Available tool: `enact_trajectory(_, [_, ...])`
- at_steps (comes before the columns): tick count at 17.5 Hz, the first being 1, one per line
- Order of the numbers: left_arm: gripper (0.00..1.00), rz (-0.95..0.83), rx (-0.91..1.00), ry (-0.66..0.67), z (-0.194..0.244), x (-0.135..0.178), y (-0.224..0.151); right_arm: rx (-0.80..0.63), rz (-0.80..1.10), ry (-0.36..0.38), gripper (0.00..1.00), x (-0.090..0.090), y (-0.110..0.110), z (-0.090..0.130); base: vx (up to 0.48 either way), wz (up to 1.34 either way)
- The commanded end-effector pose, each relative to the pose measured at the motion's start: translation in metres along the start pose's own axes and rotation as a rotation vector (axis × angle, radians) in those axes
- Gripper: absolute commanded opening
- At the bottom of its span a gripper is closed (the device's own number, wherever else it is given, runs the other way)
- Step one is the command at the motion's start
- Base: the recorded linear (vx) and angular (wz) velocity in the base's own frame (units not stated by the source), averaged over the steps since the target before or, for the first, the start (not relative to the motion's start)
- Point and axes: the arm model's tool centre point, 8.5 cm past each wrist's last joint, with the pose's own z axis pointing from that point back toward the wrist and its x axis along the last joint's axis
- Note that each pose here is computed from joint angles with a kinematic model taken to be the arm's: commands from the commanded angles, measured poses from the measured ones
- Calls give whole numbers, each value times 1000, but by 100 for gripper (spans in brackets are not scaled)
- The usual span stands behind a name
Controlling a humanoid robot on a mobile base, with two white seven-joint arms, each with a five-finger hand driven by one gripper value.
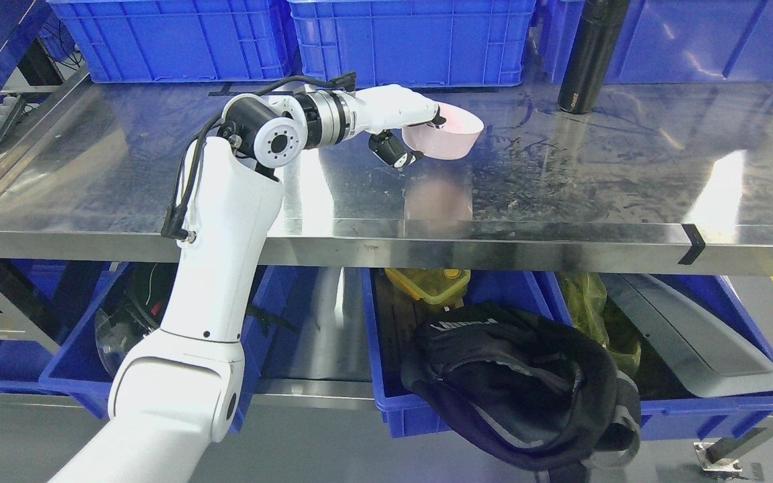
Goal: Stack pink IKEA bowl on shelf middle layer
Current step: 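Hold the pink bowl in the left hand while the robot turns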
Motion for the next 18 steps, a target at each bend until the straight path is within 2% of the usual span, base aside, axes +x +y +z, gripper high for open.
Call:
enact_trajectory(1, [1,-143,271,89,89,-10,37,-16,2,7,100,-10,-10,0,0,0])
enact_trajectory(5, [1,-138,259,82,95,-11,9,-16,2,7,100,-10,-10,0,-3,28])
enact_trajectory(18, [1,-165,269,72,96,-6,12,-16,0,7,100,-10,-10,0,-44,484])
